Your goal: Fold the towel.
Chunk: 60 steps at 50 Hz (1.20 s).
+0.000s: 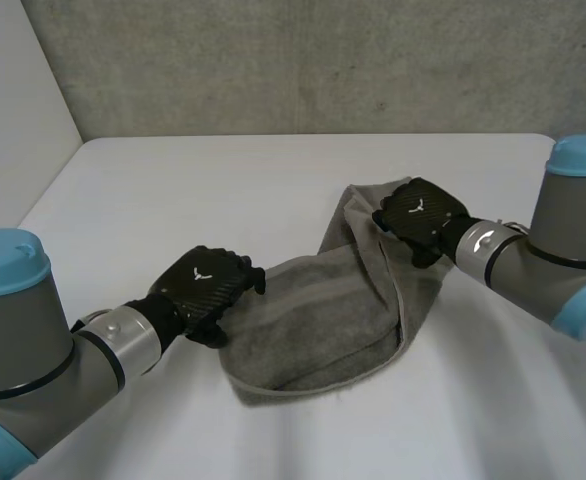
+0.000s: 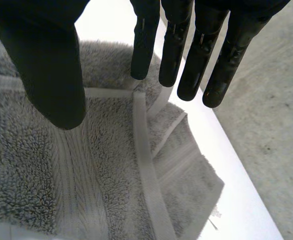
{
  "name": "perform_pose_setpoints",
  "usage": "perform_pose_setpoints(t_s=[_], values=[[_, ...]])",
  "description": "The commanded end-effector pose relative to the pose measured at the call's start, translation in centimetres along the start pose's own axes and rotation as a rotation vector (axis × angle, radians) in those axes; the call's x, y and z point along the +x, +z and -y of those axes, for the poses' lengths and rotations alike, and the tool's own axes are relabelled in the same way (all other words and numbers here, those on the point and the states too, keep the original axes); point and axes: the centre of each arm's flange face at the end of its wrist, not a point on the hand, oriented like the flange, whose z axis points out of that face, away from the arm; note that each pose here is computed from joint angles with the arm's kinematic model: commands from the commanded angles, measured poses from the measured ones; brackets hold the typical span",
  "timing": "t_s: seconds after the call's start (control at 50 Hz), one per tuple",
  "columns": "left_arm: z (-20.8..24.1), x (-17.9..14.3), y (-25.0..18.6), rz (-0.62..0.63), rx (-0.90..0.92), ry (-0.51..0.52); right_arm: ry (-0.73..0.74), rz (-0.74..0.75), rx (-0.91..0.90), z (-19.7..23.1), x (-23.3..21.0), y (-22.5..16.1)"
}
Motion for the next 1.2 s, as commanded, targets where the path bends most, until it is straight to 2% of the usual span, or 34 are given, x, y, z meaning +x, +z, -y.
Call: perform_pose_setpoints(t_s=[0.02, 0.38, 0.54, 0.7, 0.74, 0.76, 0.8, 0.96, 1.2], values=[[0.0, -0.1, 0.0, 0.002, 0.000, 0.000, -0.017, 0.028, 0.001, -1.3, -0.7, 1.7], [-0.1, -0.5, 0.0, 0.012, -0.003, -0.008, -0.082, 0.034, -0.012, -2.8, -1.2, 3.2], [-0.2, -0.8, 0.0, 0.019, -0.004, -0.009, -0.104, -0.037, 0.027, -0.3, 0.9, 2.2], [-0.2, -0.8, 0.0, 0.020, -0.005, -0.008, -0.007, -0.107, 0.039, 1.2, 3.5, 0.0], [-0.2, -0.8, 0.0, 0.020, -0.005, -0.008, 0.047, -0.210, -0.003, 0.4, 6.7, -1.5], [-0.2, -0.8, 0.0, 0.020, -0.005, -0.008, 0.047, -0.210, -0.004, 0.4, 6.7, -1.5], [-0.4, -0.6, -0.1, 0.017, -0.010, -0.008, 0.124, -0.303, -0.043, -0.4, 9.0, -2.8], [-0.5, -0.3, -0.1, 0.007, -0.011, -0.001, 0.295, -0.469, -0.147, -4.4, 13.0, -5.8], [-0.9, -0.5, 1.4, 0.001, -0.007, 0.007, 0.362, -0.439, -0.226, -7.5, 11.7, -7.2]])
